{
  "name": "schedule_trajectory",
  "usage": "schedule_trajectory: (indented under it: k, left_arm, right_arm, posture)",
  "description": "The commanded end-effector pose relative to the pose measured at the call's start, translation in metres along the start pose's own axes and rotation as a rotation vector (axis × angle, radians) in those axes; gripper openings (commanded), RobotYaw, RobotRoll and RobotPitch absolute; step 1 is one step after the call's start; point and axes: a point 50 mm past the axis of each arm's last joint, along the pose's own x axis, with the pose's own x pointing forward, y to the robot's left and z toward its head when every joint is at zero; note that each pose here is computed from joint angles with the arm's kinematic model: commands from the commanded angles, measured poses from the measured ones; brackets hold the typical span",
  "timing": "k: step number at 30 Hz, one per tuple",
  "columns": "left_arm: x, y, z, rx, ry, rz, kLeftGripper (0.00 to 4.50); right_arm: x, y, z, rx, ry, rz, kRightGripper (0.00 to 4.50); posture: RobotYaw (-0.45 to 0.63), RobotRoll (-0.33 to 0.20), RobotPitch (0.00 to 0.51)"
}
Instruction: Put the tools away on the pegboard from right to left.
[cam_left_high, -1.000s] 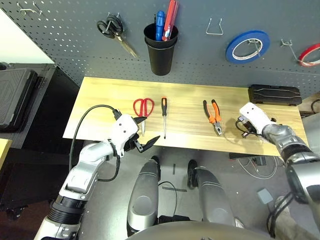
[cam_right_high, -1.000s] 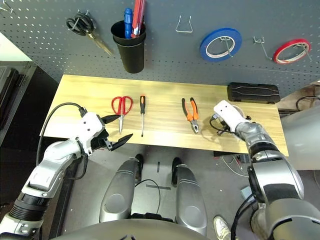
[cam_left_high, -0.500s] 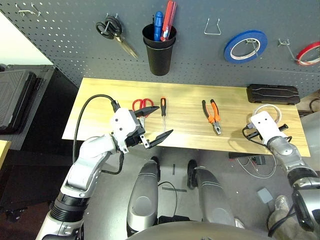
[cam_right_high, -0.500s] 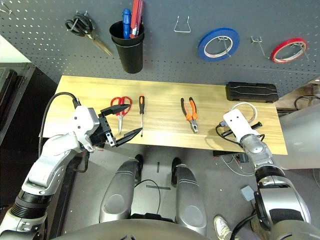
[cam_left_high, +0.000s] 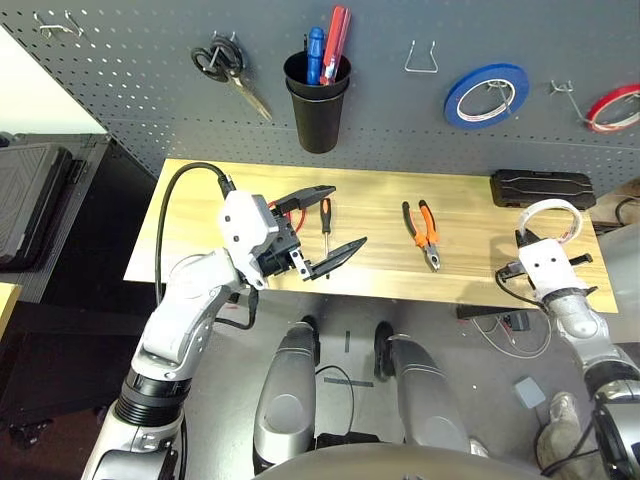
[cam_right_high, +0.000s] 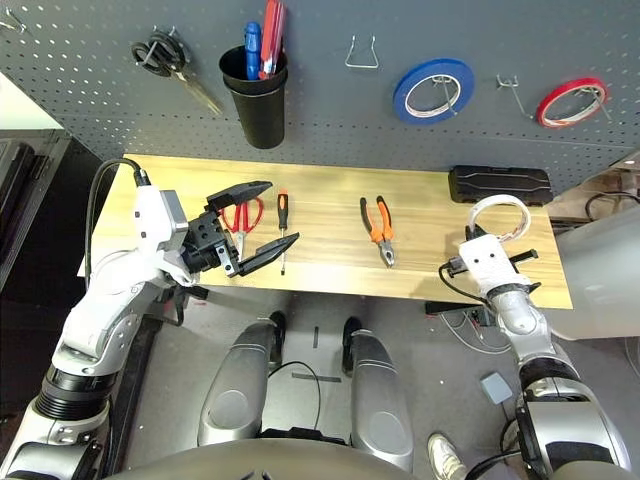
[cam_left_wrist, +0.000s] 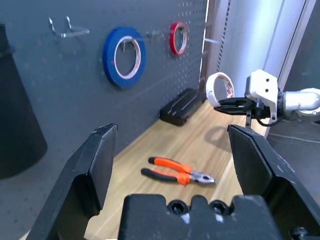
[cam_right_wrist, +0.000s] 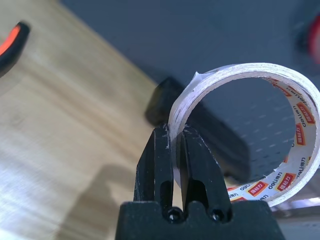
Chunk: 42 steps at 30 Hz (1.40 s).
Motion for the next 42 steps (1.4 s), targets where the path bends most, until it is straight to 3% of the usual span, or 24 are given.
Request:
schedule_trajectory:
  k: [1,13,21,25,34,42]
  left_arm:
    - [0.003,-0.003,0.009,-0.013,-0.059,0.006,4.5]
    - [0.012,-0.005,0.02,-0.019,-0.121,-0.017,4.5]
    - [0.015,-0.004,0.021,-0.02,-0.124,-0.026,4.5]
    - [0.015,-0.003,0.02,-0.02,-0.12,-0.033,4.5]
    - [0.019,-0.003,0.021,-0.017,-0.114,-0.049,4.5]
    - [0.017,-0.001,0.021,-0.008,-0.098,-0.044,4.5]
  right_arm:
    - [-0.004,-0.007,0.0,-0.037,-0.03,-0.026,0.04]
    - [0.018,-0.02,0.036,-0.146,-0.271,-0.092,0.04]
    - [0.034,-0.025,0.055,-0.139,-0.352,-0.146,0.04]
    - [0.053,-0.025,0.073,-0.111,-0.388,-0.167,0.04]
    - [0.094,-0.039,0.089,-0.077,-0.245,-0.218,0.04]
    - [0.112,-0.045,0.097,-0.068,-0.157,-0.215,0.04]
  posture:
    - [0.34,0.0,0.227]
    - [0.34,0.0,0.224]
    - [0.33,0.0,0.223]
    - [0.32,0.0,0.222]
    - [0.32,0.0,0.218]
    - [0.34,0.0,0.214]
